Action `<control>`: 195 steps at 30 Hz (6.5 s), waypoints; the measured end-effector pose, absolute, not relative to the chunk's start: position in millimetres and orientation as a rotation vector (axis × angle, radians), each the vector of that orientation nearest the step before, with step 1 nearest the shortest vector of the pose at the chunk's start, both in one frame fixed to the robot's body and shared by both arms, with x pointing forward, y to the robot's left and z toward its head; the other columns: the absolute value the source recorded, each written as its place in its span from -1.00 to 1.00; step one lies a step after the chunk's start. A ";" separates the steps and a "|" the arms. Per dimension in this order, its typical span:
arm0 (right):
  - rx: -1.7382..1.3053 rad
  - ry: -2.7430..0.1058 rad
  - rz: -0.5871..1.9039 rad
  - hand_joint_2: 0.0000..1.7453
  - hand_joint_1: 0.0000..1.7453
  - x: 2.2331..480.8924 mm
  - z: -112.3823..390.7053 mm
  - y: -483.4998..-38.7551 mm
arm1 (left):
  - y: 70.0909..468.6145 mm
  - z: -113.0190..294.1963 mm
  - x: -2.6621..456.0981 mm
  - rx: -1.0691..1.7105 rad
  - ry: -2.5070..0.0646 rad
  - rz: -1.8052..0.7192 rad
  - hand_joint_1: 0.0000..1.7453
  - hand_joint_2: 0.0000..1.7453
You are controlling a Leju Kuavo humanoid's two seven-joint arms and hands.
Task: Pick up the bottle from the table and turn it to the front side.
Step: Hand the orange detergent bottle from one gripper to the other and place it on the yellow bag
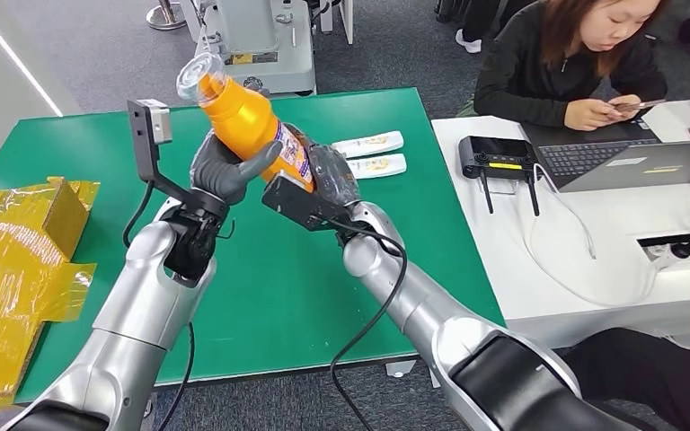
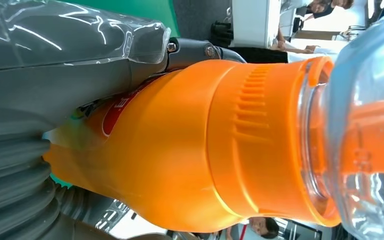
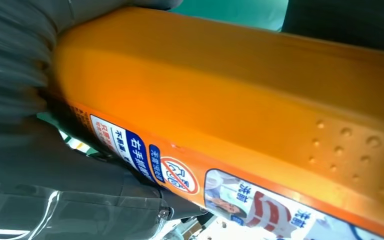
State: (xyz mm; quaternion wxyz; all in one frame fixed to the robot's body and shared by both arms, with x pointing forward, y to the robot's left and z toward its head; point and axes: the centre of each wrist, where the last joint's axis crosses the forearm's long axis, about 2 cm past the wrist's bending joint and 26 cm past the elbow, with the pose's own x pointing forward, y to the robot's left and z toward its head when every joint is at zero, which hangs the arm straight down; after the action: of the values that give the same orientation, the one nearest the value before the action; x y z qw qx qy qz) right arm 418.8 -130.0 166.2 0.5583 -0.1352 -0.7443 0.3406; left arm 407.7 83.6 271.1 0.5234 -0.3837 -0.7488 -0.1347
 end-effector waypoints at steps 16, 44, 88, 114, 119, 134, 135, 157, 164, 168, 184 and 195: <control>-0.320 -1.715 0.828 1.00 1.00 410.6 147.4 -135.0 | 82.3 270.1 407.1 -0.904 -1.851 -0.277 -0.52 1.00; -0.314 -1.720 0.818 1.00 1.00 400.9 135.6 -136.3 | 87.0 276.7 405.4 -0.953 -1.811 -0.226 1.00 1.00; -0.081 -2.185 0.378 1.00 -1.00 308.9 146.7 -157.0 | 137.0 287.5 432.5 -0.104 -2.328 -0.684 1.00 1.00; -0.125 -2.170 0.245 1.00 -1.00 256.3 132.8 -195.6 | 356.2 357.2 455.6 1.626 -2.052 -1.363 1.00 1.00; -0.144 -2.166 0.216 1.00 -1.00 251.0 133.6 -206.5 | 399.3 328.3 440.6 1.634 -1.929 -1.431 1.00 1.00; -0.153 -2.156 0.171 1.00 -1.00 239.3 132.9 -218.9 | 467.4 241.2 383.6 1.615 -1.649 -1.497 1.00 1.00; -0.151 -2.156 0.175 1.00 -1.00 239.1 133.9 -218.9 | 471.7 235.9 379.2 1.607 -1.634 -1.489 1.00 1.00; -0.114 -2.139 0.247 1.00 -1.00 245.8 140.1 -220.1 | 501.0 147.8 317.8 1.337 -1.417 -1.431 1.00 1.00; -0.098 -2.138 0.263 1.00 -1.00 249.8 141.5 -215.9 | 471.9 130.8 319.2 1.231 -1.409 -1.481 1.00 1.00; -0.091 -2.138 0.267 1.00 -1.00 253.1 141.7 -214.0 | 458.3 131.6 327.5 1.218 -1.449 -1.485 1.00 1.00; -0.092 -2.124 0.286 1.00 -1.00 250.7 136.6 -208.4 | 407.6 118.6 359.9 1.234 -1.505 -1.571 1.00 1.00; -0.108 -2.084 0.325 1.00 -1.00 236.1 129.5 -207.6 | 381.5 95.3 365.3 1.125 -1.462 -1.552 1.00 1.00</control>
State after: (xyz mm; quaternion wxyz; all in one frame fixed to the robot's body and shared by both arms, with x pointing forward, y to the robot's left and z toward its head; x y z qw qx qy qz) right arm 236.1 -207.6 129.5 0.4923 -0.0447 -0.8589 0.1338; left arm 365.3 381.5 95.3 0.3571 0.4359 -0.5663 -0.6014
